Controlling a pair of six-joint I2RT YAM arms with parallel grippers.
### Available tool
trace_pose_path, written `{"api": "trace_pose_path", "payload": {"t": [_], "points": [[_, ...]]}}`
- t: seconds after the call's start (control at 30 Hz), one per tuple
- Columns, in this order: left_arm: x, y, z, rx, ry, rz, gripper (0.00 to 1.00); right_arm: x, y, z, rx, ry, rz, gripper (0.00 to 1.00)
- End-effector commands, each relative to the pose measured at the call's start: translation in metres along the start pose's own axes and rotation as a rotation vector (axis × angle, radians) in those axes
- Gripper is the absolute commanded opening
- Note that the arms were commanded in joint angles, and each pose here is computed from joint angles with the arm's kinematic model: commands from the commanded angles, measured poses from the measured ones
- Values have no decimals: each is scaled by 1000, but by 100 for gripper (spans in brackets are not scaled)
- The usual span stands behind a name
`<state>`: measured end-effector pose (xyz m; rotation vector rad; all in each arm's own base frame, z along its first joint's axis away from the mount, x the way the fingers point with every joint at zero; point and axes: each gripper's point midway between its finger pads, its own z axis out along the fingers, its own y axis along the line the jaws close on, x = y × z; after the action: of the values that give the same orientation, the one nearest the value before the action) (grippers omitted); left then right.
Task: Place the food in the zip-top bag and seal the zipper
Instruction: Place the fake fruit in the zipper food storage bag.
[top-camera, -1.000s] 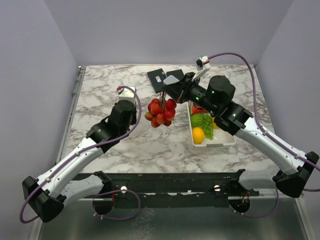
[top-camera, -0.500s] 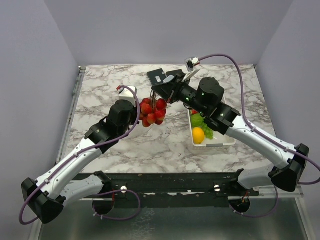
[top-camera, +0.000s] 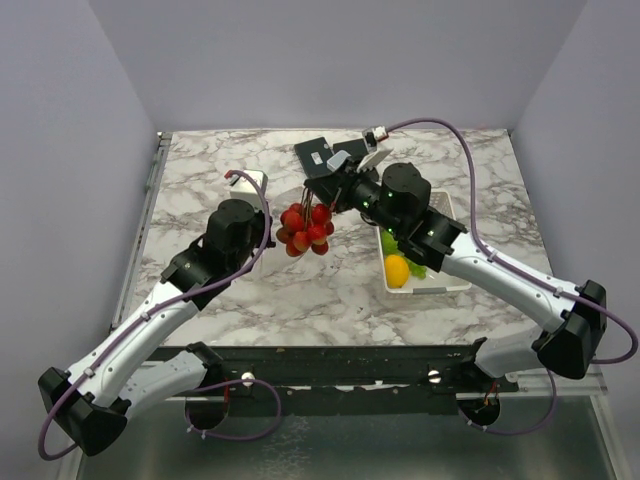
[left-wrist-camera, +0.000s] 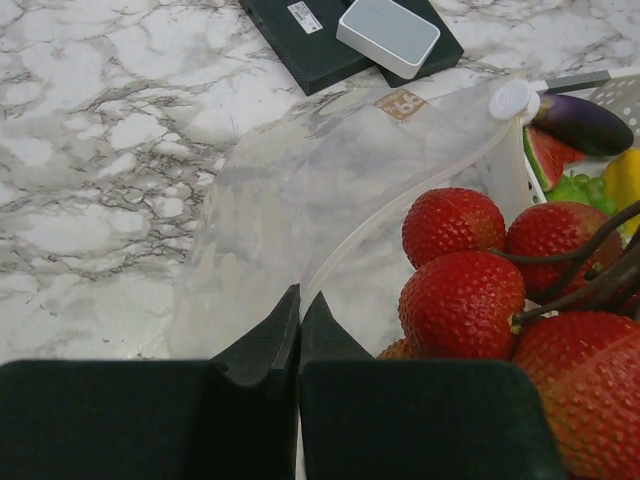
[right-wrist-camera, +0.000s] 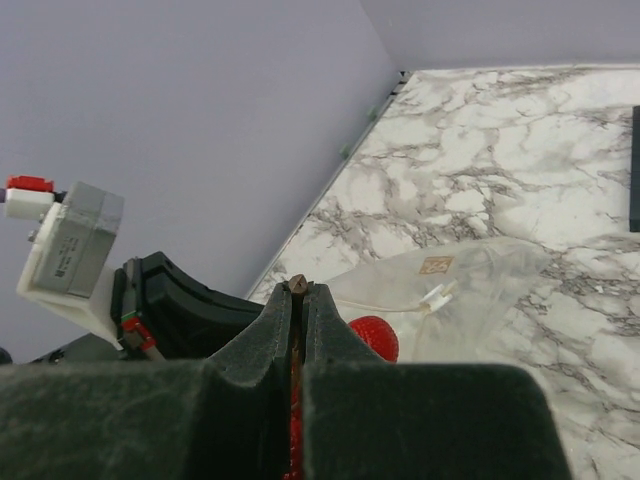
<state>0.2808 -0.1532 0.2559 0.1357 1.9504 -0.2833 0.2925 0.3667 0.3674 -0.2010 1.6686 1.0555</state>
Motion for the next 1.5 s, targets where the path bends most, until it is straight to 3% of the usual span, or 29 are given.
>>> {"api": "trace_pose_path", "payload": {"t": [0.0, 0.43, 0.77, 1.03, 1.47], "points": [[-6, -7, -3, 55, -29, -27, 0, 5, -12, 3, 96, 11, -34, 1], [-7, -3, -2, 43, -37, -26, 0, 31, -8, 13, 306, 159, -183, 1], [-3, -8, 0, 67, -21, -28, 0, 62, -22, 24, 399, 191, -168, 1], [-2, -11, 0, 82, -16, -31, 0, 94, -28, 27, 391, 176, -156, 1], [1, -11, 4, 75, -1, -25, 0, 134, 11, 25, 226, 140, -197, 1]]}}
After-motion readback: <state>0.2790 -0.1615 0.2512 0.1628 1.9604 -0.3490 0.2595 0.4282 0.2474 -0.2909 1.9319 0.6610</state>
